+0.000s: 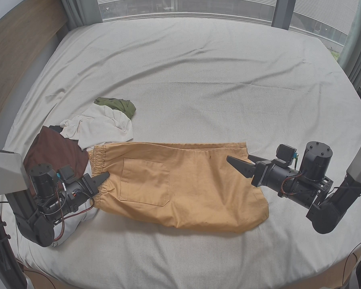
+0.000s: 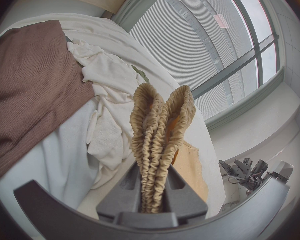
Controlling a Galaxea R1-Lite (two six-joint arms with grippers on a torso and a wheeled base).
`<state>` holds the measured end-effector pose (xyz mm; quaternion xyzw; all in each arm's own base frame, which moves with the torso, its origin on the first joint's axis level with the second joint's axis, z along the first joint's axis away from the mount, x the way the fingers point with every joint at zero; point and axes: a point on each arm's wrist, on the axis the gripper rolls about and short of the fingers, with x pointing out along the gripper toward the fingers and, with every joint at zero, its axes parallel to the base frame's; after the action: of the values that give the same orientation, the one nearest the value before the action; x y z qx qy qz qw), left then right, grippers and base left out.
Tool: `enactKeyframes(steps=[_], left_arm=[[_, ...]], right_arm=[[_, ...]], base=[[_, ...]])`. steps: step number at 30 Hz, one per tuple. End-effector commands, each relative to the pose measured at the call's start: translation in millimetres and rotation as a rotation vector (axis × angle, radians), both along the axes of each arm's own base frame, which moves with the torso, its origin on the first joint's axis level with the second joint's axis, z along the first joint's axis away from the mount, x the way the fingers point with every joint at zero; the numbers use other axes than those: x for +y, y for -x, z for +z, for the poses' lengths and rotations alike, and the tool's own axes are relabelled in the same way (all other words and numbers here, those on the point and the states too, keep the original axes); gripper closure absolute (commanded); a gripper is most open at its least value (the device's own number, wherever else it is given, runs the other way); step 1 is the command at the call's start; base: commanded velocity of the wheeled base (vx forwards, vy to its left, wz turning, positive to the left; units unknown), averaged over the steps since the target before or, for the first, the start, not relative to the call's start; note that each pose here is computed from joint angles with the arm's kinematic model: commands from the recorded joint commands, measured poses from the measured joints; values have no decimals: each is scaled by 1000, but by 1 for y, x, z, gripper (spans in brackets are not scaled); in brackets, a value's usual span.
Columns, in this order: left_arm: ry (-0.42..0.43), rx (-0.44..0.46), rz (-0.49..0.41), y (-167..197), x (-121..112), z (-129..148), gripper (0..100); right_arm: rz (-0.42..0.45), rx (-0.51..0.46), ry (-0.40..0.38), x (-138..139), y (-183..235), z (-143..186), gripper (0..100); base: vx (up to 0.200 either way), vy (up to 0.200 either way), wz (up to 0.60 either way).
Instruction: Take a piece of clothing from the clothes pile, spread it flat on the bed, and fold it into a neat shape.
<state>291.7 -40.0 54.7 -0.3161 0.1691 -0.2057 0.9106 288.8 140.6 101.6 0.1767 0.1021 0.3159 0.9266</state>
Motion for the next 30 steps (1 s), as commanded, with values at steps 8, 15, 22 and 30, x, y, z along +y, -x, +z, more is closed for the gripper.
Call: enactKeyframes(steps=[8, 15, 22, 30], left_arm=[[98, -91, -197, 9, -64, 35, 100], [116, -127, -292, 0, -100, 35, 100], [166, -111, -360, -2, -132, 32, 100], [179, -109, -410, -3, -153, 33, 100]], right_arm=[[65, -90, -46, 8, 9, 10, 0], [74, -106, -84, 5, 10, 20, 0], [79, -144, -122, 3, 14, 37, 0], [76, -170, -133, 2, 13, 43, 0]], base=[[0, 0, 0], [0, 0, 0], [0, 0, 0], [0, 0, 0]])
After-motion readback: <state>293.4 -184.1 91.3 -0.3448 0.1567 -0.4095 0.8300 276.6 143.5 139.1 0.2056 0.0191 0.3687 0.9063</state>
